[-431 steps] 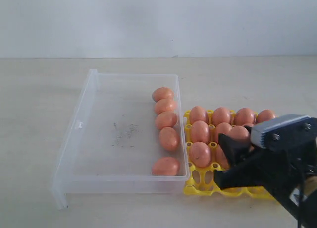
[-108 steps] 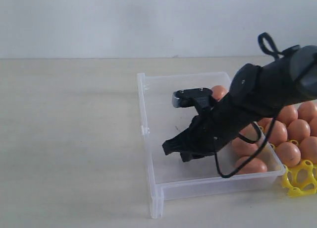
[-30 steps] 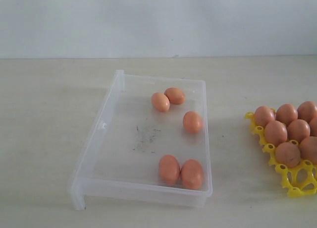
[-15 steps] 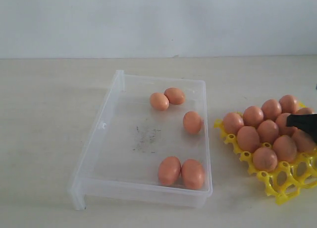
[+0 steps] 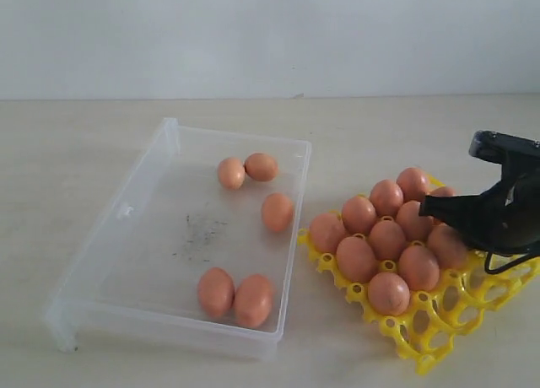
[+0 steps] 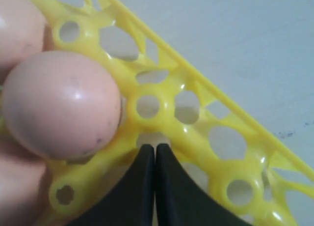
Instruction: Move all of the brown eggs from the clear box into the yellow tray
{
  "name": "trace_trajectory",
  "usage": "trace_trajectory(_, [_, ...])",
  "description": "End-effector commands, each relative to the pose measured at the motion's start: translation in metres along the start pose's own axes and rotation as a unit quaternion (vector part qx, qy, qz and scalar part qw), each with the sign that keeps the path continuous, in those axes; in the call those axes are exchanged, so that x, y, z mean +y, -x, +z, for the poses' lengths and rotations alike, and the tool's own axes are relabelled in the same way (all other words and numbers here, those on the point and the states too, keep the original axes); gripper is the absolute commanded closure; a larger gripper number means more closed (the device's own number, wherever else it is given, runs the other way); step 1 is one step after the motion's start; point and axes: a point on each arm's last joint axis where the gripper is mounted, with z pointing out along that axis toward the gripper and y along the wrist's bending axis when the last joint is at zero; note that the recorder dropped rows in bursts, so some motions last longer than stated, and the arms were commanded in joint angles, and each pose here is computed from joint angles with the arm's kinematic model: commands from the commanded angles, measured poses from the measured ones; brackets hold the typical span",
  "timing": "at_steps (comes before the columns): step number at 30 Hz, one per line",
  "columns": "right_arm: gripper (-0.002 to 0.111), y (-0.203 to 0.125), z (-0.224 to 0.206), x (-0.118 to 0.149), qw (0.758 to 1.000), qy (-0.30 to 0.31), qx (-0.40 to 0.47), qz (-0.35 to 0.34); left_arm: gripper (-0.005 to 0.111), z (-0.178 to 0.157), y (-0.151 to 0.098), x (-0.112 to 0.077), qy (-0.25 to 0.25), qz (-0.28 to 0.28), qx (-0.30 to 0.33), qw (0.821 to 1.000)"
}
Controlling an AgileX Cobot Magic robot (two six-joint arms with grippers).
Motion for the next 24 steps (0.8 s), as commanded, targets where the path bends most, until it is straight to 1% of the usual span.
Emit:
trace_trajectory(1, [0.109, 0.020, -0.032, 0.005, 0.993, 0.049, -0.094, 0.051, 0.103, 0.000, 0.001, 0.000, -0.002, 0.002, -0.002, 1.000])
trace_trajectory(3, [0.109, 0.032, -0.056, 0.011, 0.984, 0.081, -0.160, 0.018, 0.103, 0.000, 0.001, 0.000, -0.002, 0.002, -0.002, 1.000])
trace_trajectory(4, [0.109, 0.037, -0.071, 0.015, 0.975, 0.095, -0.200, -0.019, 0.103, 0.000, 0.001, 0.000, -0.002, 0.002, -0.002, 1.000])
trace_trajectory(5, [0.109, 0.039, -0.083, 0.021, 0.966, 0.103, -0.228, -0.068, 0.103, 0.000, 0.001, 0.000, -0.002, 0.002, -0.002, 1.000])
trace_trajectory(6, [0.109, 0.038, -0.097, 0.028, 0.952, 0.104, -0.253, -0.140, 0.103, 0.000, 0.001, 0.000, -0.002, 0.002, -0.002, 1.000])
trace_trajectory(8, [0.109, 0.029, -0.122, 0.041, 0.913, 0.089, -0.279, -0.286, 0.103, 0.000, 0.001, 0.000, -0.002, 0.002, -0.002, 1.000])
trace_trajectory(9, [0.109, 0.022, -0.131, 0.048, 0.888, 0.078, -0.284, -0.354, 0.103, 0.000, 0.001, 0.000, -0.002, 0.002, -0.002, 1.000])
trace_trajectory(11, [0.109, 0.012, -0.145, 0.060, 0.836, 0.063, -0.295, -0.458, 0.103, 0.000, 0.001, 0.000, -0.002, 0.002, -0.002, 1.000])
trace_trajectory(12, [0.109, 0.006, -0.150, 0.067, 0.804, 0.056, -0.300, -0.511, 0.103, 0.000, 0.001, 0.000, -0.002, 0.002, -0.002, 1.000])
trace_trajectory(14, [0.109, -0.004, -0.155, 0.078, 0.730, 0.039, -0.306, -0.610, 0.103, 0.000, 0.001, 0.000, -0.002, 0.002, -0.002, 1.000])
trace_trajectory(15, [0.109, -0.011, -0.156, 0.085, 0.682, 0.027, -0.305, -0.664, 0.103, 0.000, 0.001, 0.000, -0.002, 0.002, -0.002, 1.000])
trace_trajectory(17, [0.109, -0.024, -0.156, 0.097, 0.576, 0.003, -0.295, -0.763, 0.103, 0.000, 0.001, 0.000, -0.002, 0.002, -0.002, 1.000])
trace_trajectory(20, [0.109, -0.042, -0.153, 0.109, 0.431, -0.030, -0.268, -0.861, 0.103, 0.000, 0.001, 0.000, -0.002, 0.002, -0.002, 1.000])
trace_trajectory(22, [0.109, -0.047, -0.150, 0.112, 0.344, -0.063, -0.245, -0.904, 0.103, 0.000, 0.001, 0.000, -0.002, 0.002, -0.002, 1.000])
trace_trajectory(23, [0.109, -0.047, -0.148, 0.112, 0.303, -0.084, -0.233, -0.920, 0.103, 0.000, 0.001, 0.000, -0.002, 0.002, -0.002, 1.000])
trace_trajectory(24, [0.109, -0.046, -0.146, 0.112, 0.276, -0.102, -0.224, -0.929, 0.103, 0.000, 0.001, 0.000, -0.002, 0.002, -0.002, 1.000])
